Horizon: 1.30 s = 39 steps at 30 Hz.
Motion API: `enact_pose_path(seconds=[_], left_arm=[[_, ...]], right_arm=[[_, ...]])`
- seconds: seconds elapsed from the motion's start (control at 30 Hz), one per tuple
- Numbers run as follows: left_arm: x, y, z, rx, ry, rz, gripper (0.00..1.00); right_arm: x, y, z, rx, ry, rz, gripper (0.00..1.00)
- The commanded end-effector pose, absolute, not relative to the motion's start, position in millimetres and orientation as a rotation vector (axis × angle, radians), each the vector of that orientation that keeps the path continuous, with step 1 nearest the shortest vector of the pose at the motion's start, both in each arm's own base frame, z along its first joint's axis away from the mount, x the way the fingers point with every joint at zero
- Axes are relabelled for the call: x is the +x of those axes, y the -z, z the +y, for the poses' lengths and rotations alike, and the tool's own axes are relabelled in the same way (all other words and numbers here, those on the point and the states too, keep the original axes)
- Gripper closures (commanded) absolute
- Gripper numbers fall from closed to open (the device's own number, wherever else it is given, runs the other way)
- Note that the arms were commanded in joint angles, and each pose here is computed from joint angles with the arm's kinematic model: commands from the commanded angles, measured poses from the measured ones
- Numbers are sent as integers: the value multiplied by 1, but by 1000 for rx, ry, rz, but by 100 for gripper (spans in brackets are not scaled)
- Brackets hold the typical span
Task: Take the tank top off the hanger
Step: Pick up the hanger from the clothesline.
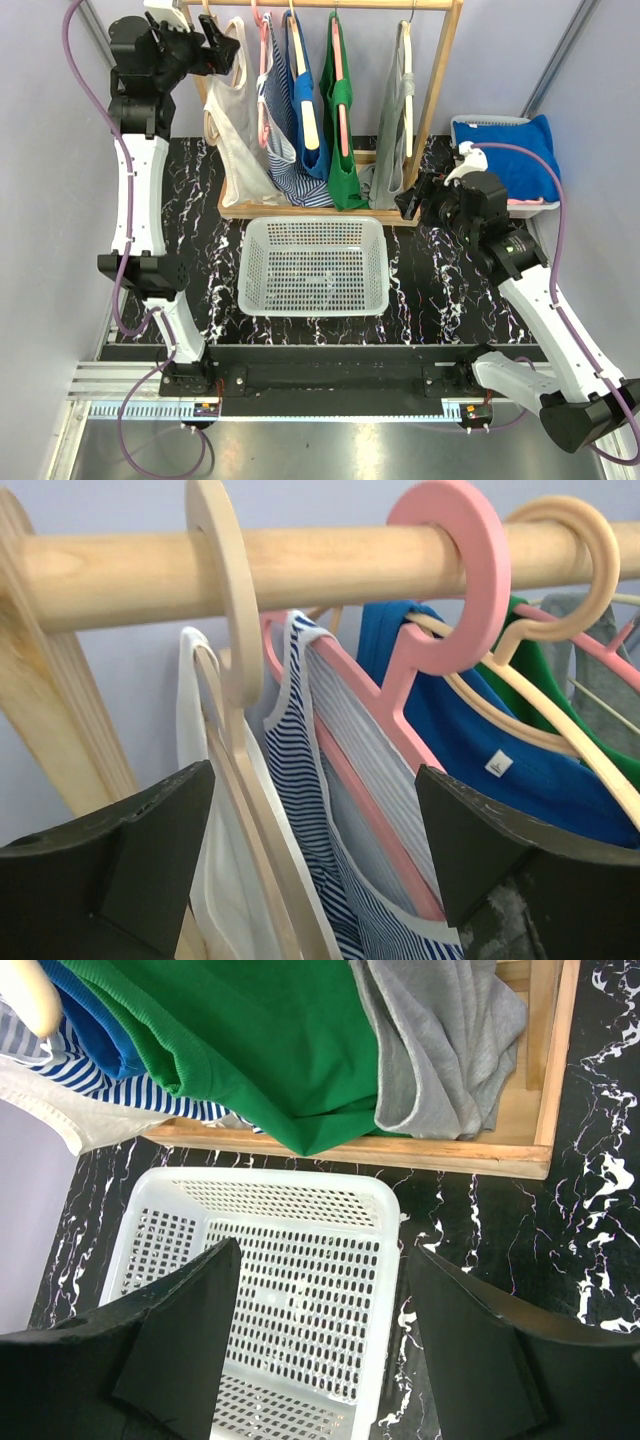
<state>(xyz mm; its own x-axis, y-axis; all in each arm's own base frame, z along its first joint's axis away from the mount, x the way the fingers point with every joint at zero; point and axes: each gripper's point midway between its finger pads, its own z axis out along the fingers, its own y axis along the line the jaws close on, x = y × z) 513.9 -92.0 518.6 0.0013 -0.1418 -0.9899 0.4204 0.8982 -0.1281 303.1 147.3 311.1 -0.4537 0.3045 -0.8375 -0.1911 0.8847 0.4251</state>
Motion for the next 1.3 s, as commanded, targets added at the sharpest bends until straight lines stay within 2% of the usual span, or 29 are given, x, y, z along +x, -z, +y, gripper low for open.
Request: enact_pose_path(seconds=[0.0, 0.2, 0.37, 0.63, 0.77, 0.97, 1.1, 1.27], left_arm=[[515, -537, -84, 222, 382, 1431, 20], [521, -511, -89, 235, 384, 1505, 41], [519, -499, -88, 239, 373, 1538, 43], [518, -479, -92, 282, 368, 1585, 54], [517, -473, -90, 285, 356, 1603, 67], [512, -474, -93, 309, 340, 1623, 77], [511, -473, -92, 295, 323, 1635, 100], [504, -499, -87, 303, 271, 1569, 100]], right_arm=[[305, -322, 146, 103, -572, 1910, 23], [304, -324, 145, 111, -574, 1902, 23], [303, -325, 143, 116, -566, 1896, 23], [301, -328, 140, 129, -566, 1885, 22], [299, -332, 140, 129, -572, 1875, 23], [299, -338, 140, 128, -581, 1862, 23], [301, -337, 143, 118, -584, 1869, 25], [301, -335, 149, 102, -616, 1872, 26]])
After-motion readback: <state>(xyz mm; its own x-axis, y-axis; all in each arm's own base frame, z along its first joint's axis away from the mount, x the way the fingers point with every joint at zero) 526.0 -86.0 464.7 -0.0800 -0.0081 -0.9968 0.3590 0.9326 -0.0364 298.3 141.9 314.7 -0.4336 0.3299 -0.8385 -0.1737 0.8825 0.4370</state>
